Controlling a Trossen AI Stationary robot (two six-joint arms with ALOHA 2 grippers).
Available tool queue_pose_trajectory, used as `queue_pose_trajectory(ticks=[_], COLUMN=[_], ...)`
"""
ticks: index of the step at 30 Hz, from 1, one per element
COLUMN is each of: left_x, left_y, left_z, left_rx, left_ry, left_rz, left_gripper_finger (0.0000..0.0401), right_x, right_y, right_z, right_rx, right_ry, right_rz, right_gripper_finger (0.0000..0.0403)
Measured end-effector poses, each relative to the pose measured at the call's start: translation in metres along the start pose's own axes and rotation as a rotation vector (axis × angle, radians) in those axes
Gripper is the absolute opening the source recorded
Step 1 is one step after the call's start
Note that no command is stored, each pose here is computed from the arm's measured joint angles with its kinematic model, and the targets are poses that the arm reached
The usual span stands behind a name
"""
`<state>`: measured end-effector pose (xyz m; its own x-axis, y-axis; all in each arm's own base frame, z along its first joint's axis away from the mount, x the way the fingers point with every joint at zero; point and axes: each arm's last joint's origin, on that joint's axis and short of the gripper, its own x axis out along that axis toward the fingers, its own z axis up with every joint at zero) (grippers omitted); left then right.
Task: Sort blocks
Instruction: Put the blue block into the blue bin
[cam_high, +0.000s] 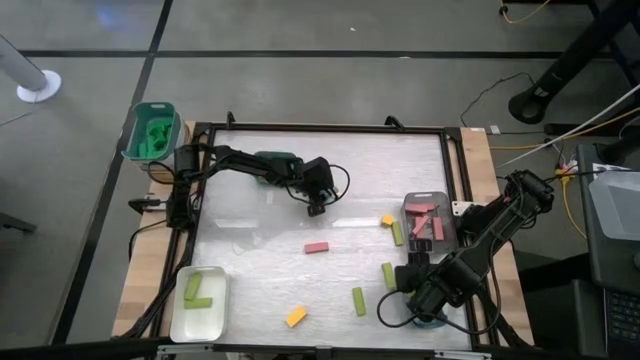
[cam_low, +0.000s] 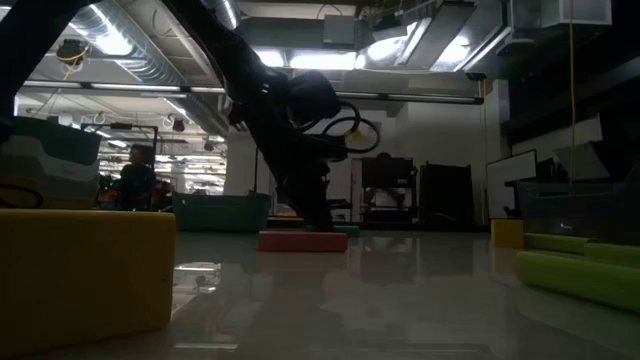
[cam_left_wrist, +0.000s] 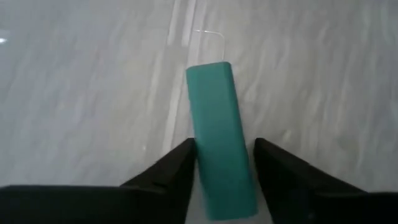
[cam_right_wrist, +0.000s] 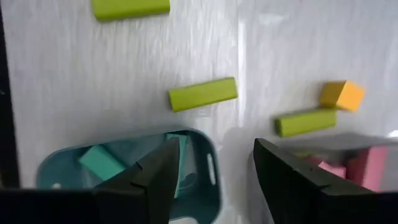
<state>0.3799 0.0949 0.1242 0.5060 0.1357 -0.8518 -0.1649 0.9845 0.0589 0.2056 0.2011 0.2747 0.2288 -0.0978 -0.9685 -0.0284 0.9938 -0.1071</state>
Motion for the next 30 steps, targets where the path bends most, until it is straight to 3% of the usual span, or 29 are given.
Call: queue_pose_trajectory(ticks=[4,10,14,25,30], left_x=[0.000,0.001,-0.005,-0.032,-0.049], left_y=[-0.006,-0.028,-0.048,-0.128,-0.152], left_z=[0.002,0.012,0.027,0.053,0.072], left_rx=[-0.001,-0.036,-0.037,0.137,0.190], left_ry=[-0.017,-0.130,-0.277,-0.638,-0.750], left_rz=[-0.030,-0.255,-0.396,-0.549,-0.554], left_gripper_finger=[0.0082,0.0081,0.0081,0.0081,0.0081], right_x=[0.000,0.000,0.000,-0.002,-0.015], right_y=[-0.001,-0.002,-0.004,-0.011,-0.015], right_z=[0.000,0.001,-0.001,-0.003,0.000], right_rx=[-0.068,-0.078,-0.083,-0.110,-0.110], right_ry=[-0.018,-0.038,-0.026,-0.040,-0.040], right_rz=[-0.023,-0.063,-0.079,-0.197,-0.226], right_gripper_finger=[0.0207,0.0207,0.0207,0.0207,0.0207])
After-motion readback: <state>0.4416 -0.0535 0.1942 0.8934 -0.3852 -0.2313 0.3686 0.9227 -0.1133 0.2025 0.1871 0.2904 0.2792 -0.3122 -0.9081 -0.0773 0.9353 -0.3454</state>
